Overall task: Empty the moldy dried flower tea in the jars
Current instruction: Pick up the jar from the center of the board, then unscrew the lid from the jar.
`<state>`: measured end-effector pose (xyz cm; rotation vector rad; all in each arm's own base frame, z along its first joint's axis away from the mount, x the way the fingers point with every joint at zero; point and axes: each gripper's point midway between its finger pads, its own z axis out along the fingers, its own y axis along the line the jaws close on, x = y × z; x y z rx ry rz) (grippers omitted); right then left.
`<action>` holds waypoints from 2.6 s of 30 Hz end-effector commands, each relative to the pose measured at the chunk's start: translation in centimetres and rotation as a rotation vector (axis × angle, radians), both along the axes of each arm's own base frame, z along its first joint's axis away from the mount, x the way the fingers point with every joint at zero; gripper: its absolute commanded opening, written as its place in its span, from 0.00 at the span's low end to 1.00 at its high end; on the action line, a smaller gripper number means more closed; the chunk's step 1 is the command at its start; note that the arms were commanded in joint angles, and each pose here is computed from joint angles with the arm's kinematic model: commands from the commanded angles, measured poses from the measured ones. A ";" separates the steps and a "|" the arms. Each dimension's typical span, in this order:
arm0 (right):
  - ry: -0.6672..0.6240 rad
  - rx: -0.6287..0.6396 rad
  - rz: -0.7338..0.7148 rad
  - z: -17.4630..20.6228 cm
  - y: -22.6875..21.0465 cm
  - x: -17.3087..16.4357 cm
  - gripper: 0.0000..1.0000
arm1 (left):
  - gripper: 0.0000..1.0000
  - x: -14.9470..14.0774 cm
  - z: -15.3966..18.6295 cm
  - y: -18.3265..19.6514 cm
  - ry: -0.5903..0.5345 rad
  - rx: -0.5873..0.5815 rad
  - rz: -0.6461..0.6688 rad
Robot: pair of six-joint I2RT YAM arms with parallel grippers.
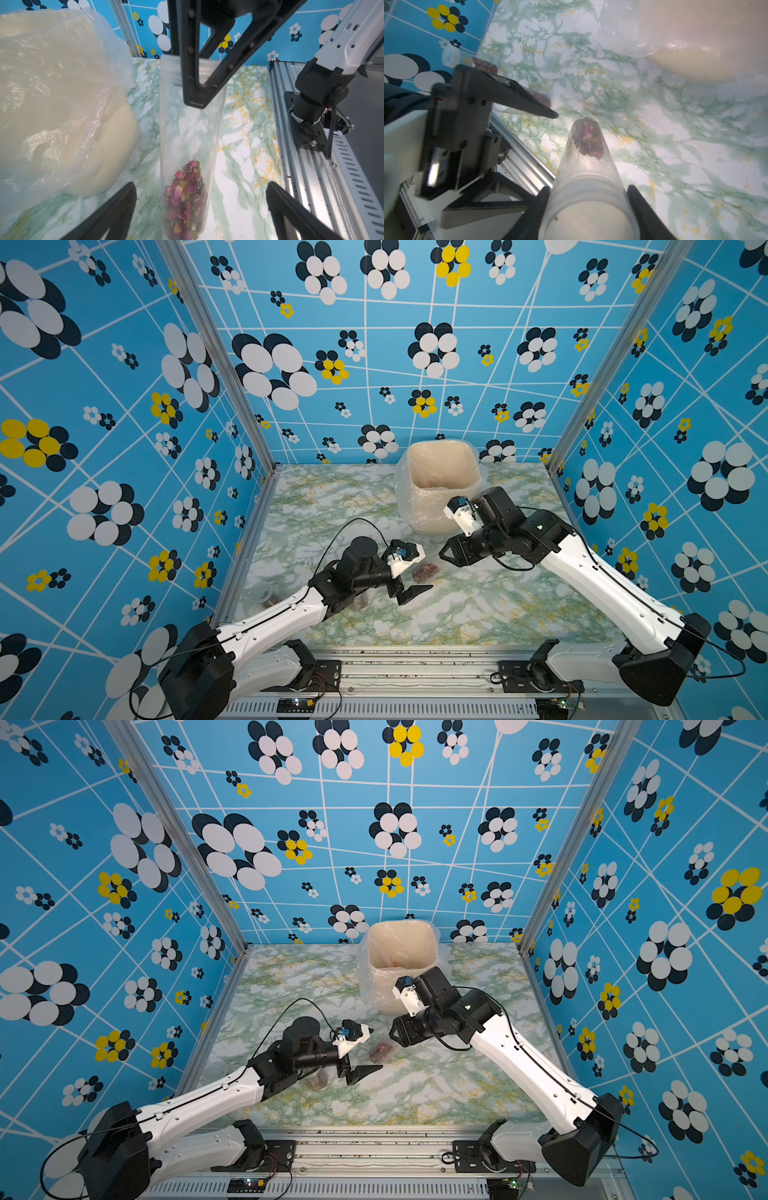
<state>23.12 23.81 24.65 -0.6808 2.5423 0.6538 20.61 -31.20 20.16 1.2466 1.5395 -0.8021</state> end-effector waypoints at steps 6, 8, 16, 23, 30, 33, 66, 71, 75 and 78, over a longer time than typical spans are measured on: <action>0.011 0.161 0.034 2.4 1.4 -0.3 0.29 | 0.99 1.9 -1.8 -0.4 -0.062 0.065 0.023; 0.023 0.169 0.038 2.3 1.5 -0.4 0.29 | 1.00 2.3 -1.8 -0.4 -0.062 0.050 0.032; 0.055 0.204 0.042 2.4 1.6 -0.3 0.29 | 0.83 2.2 -2.4 -0.2 -0.092 0.031 -0.011; 0.081 0.216 0.045 2.1 1.9 -0.3 0.28 | 0.72 2.5 -2.9 -0.2 -0.098 0.054 -0.016; 0.089 0.212 0.035 1.9 1.9 0.0 0.28 | 0.49 2.4 -3.2 -0.1 -0.110 0.070 -0.019; 0.080 0.206 0.022 2.0 1.8 0.2 0.29 | 0.44 2.5 -3.4 0.0 -0.120 0.081 -0.010; 0.232 0.289 -0.184 0.5 -0.2 0.9 0.79 | 0.20 5.5 -2.9 1.7 -0.406 0.242 0.263; 0.256 0.301 -0.172 -0.1 0.3 0.9 0.76 | 0.20 5.4 -2.9 1.7 -0.406 0.242 0.262; 0.257 0.314 -0.169 -0.1 0.6 1.1 0.70 | 0.20 5.4 -3.0 1.7 -0.402 0.242 0.259; 0.265 0.321 -0.163 -0.3 0.7 1.1 0.63 | 0.20 5.4 -3.0 1.6 -0.398 0.243 0.255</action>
